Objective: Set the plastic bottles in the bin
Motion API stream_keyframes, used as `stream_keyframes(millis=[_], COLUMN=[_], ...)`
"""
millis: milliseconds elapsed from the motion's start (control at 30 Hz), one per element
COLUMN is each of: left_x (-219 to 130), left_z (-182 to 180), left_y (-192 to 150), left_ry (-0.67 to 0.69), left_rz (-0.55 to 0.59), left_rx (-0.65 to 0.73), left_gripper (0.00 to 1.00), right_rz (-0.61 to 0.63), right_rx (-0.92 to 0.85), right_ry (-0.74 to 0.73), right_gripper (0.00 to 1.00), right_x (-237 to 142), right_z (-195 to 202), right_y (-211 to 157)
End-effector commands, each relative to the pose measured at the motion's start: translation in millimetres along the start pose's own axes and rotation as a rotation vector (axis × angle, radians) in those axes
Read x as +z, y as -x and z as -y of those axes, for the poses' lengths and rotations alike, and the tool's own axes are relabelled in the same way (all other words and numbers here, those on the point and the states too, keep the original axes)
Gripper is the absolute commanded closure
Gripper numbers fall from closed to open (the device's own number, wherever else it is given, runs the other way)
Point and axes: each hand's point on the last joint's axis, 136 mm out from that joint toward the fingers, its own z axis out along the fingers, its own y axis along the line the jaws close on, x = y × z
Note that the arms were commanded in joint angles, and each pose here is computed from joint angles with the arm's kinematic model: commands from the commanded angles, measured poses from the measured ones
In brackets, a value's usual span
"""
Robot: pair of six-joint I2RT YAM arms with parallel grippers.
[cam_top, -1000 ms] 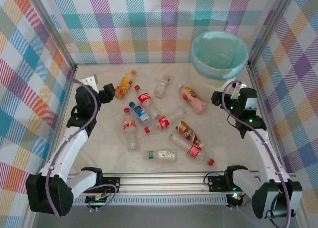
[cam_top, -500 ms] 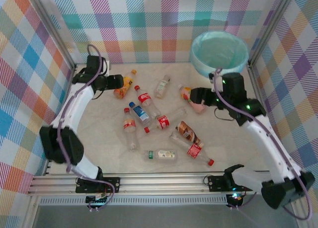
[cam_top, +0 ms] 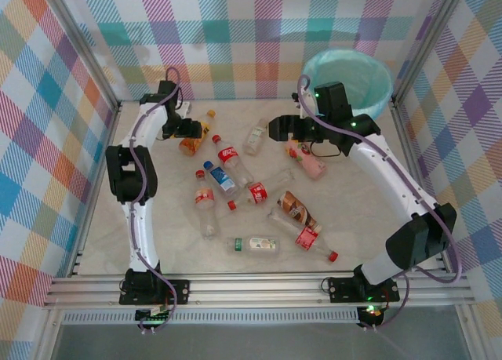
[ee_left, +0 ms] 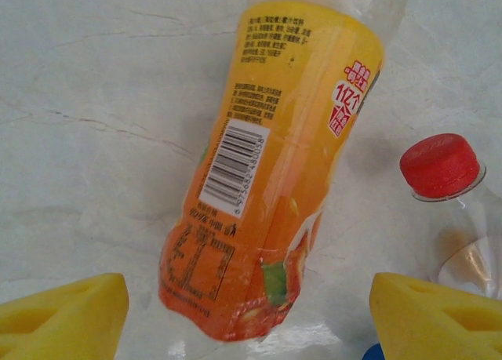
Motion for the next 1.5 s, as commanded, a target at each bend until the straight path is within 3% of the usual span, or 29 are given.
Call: stream_keyframes(millis=[0, 167, 200, 467, 800, 933, 1167, 1300, 1467], left_x=[9, 26, 29, 42, 38, 0, -115, -174, -221], left_z=[0, -2, 0, 8, 9, 17, 68, 127, 197], left_y=[-12, -17, -18, -19, -18, 5, 47, 41, 17], left_ry=[-0.023, -0.027, -0.039, -0.055, -0.050, -0.065, -0.152, -0.225, -0.346], left_rz=[-0.073, -0.115, -0.123, -0.136, -0.130, -0.016, 0.308, 0.459, 0.568], left_rx=[0.034, 0.058, 0.063, 0.092, 0.098, 0.093, 0.178, 0.357, 0.527], left_gripper=[0.20, 0.23, 0.27, 0.29, 0.46, 0.47, 0.47, 0.47, 0.47], right_rz=[0.013, 0.015, 0.014, 0.009, 0.048, 0.105, 0.177, 0.181, 0.208], right_rx=[-0.039, -0.046, -0.045, -0.034, -0.064, -0.101, -0.108, -0.026, 0.017], right_ry=[0.040, 0.038, 0.039, 0.059, 0.063, 0.061, 0.051, 0.147, 0.184], right_gripper=[0.17, 0.17, 0.17, 0.16, 0.15, 0.14, 0.13, 0.19, 0.21], right_x=[-3, 0, 0, 4, -3, -14, -30, -33, -35], right_z=[-12, -12, -12, -16, -23, -32, -42, -55, -57], right_y=[9, 12, 12, 18, 33, 52, 95, 124, 150])
